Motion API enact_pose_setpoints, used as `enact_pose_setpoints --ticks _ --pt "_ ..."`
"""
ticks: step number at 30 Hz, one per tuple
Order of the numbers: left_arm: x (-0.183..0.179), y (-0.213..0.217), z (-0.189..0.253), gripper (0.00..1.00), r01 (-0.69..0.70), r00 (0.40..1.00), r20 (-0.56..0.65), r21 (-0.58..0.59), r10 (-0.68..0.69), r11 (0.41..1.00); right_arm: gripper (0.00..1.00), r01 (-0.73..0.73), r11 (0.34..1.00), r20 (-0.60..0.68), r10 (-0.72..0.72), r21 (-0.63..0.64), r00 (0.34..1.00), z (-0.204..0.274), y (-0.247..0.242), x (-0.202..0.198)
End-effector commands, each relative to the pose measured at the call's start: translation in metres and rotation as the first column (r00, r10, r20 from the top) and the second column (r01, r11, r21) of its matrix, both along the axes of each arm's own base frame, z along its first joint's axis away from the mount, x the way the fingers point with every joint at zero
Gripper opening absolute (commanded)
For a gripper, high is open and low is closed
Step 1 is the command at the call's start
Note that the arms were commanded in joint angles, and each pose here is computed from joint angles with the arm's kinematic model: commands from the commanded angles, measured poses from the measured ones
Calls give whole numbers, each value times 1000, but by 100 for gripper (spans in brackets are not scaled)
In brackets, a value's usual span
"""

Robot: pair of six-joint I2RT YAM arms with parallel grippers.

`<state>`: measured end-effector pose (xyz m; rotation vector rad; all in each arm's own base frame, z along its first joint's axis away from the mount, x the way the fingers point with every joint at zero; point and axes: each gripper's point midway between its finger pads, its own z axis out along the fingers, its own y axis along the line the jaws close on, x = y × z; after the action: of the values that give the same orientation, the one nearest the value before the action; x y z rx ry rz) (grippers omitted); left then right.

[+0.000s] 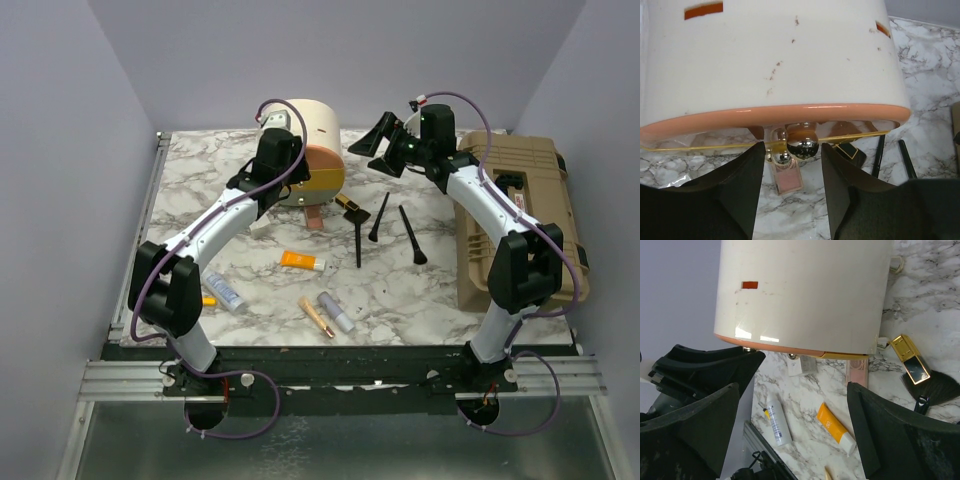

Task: Organize the makeup
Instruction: Open the drawer in the storage box.

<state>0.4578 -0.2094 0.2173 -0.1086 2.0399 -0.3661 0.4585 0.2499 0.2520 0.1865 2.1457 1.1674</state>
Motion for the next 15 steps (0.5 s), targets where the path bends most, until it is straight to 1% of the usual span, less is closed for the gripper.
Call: enact_pose_setpoints --ticks 1,9,10,12,15 --pt "10 5 16 52 -43 999 34 10 42 999 94 7 1000 -21 -7 -19 1000 -8 -2 1" --pt "13 5 12 49 -65 998 26 0 65 998 94 11 1000 -33 -12 -24 999 -12 -2 1" --pt "13 5 12 47 -67 997 24 -4 67 998 93 10 1000 -31 -11 -24 999 -11 -2 1" --pt "13 5 11 38 -70 997 22 -7 70 998 92 9 1000 -27 -10 -24 1000 -10 -2 2" --pt "10 3 12 37 -64 998 16 -29 65 998 91 10 1000 -21 -10 -28 1000 -8 -2 2"
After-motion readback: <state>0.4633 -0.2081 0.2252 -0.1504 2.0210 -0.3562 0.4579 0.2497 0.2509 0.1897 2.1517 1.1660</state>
